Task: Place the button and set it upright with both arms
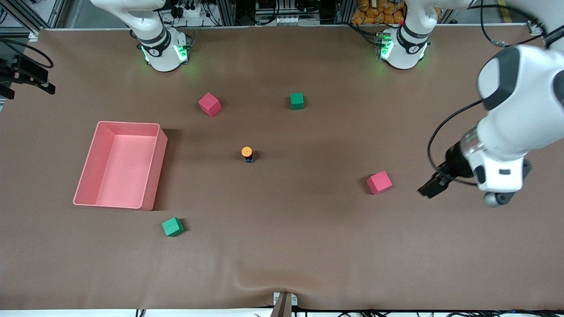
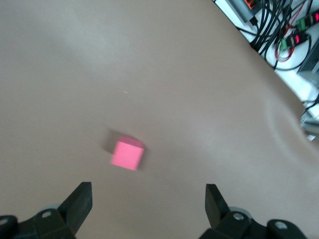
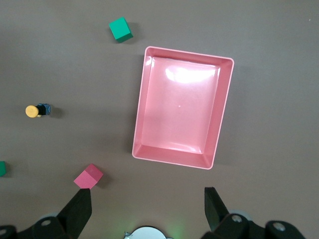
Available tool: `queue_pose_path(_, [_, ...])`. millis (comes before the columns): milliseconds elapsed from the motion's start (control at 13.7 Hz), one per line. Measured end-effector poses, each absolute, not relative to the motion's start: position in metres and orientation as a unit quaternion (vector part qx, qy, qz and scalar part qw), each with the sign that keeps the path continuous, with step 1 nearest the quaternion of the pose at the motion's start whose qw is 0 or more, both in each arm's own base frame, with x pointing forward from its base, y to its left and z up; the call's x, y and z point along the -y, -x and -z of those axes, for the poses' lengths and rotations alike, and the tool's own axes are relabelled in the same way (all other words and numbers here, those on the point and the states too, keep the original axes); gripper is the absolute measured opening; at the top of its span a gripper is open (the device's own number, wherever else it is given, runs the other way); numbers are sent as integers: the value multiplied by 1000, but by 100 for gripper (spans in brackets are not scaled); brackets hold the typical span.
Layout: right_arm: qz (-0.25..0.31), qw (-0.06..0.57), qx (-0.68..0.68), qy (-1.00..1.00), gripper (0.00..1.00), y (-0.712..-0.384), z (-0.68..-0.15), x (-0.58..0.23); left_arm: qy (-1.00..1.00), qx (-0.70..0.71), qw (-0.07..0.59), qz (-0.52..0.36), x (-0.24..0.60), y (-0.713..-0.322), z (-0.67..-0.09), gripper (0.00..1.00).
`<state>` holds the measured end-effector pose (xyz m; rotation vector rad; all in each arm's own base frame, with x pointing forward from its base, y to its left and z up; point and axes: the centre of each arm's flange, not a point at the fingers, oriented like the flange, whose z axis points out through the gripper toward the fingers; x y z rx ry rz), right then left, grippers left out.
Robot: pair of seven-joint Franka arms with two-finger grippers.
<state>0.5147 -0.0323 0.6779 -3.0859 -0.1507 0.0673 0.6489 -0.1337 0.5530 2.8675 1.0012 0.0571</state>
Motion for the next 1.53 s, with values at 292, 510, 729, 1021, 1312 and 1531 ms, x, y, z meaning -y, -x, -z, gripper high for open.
queue_pose_path(292, [-14, 25, 50, 998, 100, -514, -685, 31, -984, -172, 38, -9, 57, -621, -602, 100])
queue_pose_path(510, [-14, 25, 50, 998, 100, -514, -685, 31, -991, -129, 32, -1, 22, -601, -626, 100])
queue_pose_path(729, [-14, 25, 50, 998, 100, -514, -685, 32, -994, -103, 32, 2, 10, -584, -644, 100])
queue_pose_path(1021, [-13, 25, 49, 998, 100, -514, -686, 32, -996, -82, 35, 10, -27, -567, -642, 100])
queue_pose_path(1312, [-12, 24, 49, 998, 100, -514, -687, 33, -996, -74, 40, -4, -23, -548, -644, 100])
queue_pose_path(1531, [-12, 24, 49, 998, 100, -514, -687, 33, -997, -71, 42, -7, -20, -536, -646, 100])
